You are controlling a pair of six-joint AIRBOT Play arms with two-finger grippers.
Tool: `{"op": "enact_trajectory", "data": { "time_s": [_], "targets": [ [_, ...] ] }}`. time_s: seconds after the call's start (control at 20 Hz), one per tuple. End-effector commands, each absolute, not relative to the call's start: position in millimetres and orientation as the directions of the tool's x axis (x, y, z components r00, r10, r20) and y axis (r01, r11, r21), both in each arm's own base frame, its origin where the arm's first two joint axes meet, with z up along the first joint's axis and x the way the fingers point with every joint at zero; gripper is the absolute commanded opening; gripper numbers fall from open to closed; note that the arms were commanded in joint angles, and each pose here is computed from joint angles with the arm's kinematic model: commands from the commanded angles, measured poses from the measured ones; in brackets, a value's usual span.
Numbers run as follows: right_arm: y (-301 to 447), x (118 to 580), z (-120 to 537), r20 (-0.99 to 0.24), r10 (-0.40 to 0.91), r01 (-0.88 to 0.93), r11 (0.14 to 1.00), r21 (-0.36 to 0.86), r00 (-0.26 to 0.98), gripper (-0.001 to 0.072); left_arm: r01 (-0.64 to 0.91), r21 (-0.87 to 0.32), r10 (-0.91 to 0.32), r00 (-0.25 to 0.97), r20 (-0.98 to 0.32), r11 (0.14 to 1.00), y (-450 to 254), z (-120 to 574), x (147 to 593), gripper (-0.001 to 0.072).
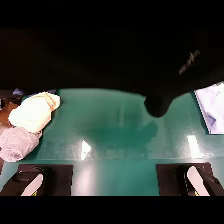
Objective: Fold the shirts.
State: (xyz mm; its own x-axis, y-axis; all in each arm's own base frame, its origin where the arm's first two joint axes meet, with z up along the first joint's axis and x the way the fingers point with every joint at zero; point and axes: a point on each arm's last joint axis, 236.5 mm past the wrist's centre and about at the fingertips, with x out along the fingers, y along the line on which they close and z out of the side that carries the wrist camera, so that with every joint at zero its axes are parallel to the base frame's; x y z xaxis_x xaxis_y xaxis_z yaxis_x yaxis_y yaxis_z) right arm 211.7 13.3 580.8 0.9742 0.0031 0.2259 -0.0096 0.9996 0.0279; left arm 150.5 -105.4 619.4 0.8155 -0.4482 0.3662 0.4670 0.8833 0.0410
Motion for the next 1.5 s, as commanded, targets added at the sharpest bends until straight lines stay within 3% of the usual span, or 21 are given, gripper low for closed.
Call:
{"op": "enact_trajectory", "data": {
  "time_s": [0.0, 0.15, 0.35, 0.5, 0.6, 0.85, 1.15, 1.3, 1.45],
  "targets": [
    [-7, 221, 564, 0.163, -0.069, 0.06, 0.996, 0.058, 0.984, 0.0019, 0.386, 0.064, -0.387, 0.871, 0.303, 0.92, -91, 601, 146, 0.0023],
    [-32, 272, 488, -0.119, -0.016, 0.036, 0.985, 0.17, 0.993, 0.0019, 0.367, -0.033, -0.369, 0.928, -0.052, 0.93, -87, 502, 230, 0.0023],
    [-25, 338, 373, -0.508, 0.213, -0.039, 0.943, 0.331, 0.834, 0.0019, 0.319, -0.194, -0.373, 0.763, -0.528, 0.928, -90, 318, 327, 0.0024],
    [-25, 379, 271, -0.779, 0.193, 0.032, 0.964, 0.264, 0.597, 0.0019, 0.247, -0.269, -0.364, 0.603, -0.71, 0.931, -89, 206, 368, 0.0024],
    [-18, 409, 213, -0.874, 0.14, 0.031, 0.984, 0.175, 0.465, 0.0019, 0.207, -0.264, -0.334, 0.534, -0.776, 0.942, -83, 152, 392, 0.0024],
    [-14, 503, 133, -0.878, 0.026, 0.022, 0.999, 0.041, 0.477, 0.0019, 0.169, -0.209, -0.269, 0.582, -0.767, 0.963, -68, 90, 469, 0.0024],
    [-23, 569, 89, -0.821, -0.005, 0.06, 0.998, 0.035, 0.571, 0.0019, 0.094, -0.166, -0.168, 0.84, -0.516, 0.982, -44, 121, 552, 0.0024],
    [-28, 584, 86, -0.791, -0.015, 0.065, 0.997, 0.032, 0.611, 0.0018, 0.086, -0.159, -0.156, 0.846, -0.51, 0.984, -42, 113, 559, 0.0024],
    [-32, 575, 63, -0.838, -0.017, 0.074, 0.997, 0.028, 0.545, 0.0019, 0.132, -0.133, -0.186, 0.773, -0.606, 0.982, -49, 84, 546, 0.0024]
  ]
}}
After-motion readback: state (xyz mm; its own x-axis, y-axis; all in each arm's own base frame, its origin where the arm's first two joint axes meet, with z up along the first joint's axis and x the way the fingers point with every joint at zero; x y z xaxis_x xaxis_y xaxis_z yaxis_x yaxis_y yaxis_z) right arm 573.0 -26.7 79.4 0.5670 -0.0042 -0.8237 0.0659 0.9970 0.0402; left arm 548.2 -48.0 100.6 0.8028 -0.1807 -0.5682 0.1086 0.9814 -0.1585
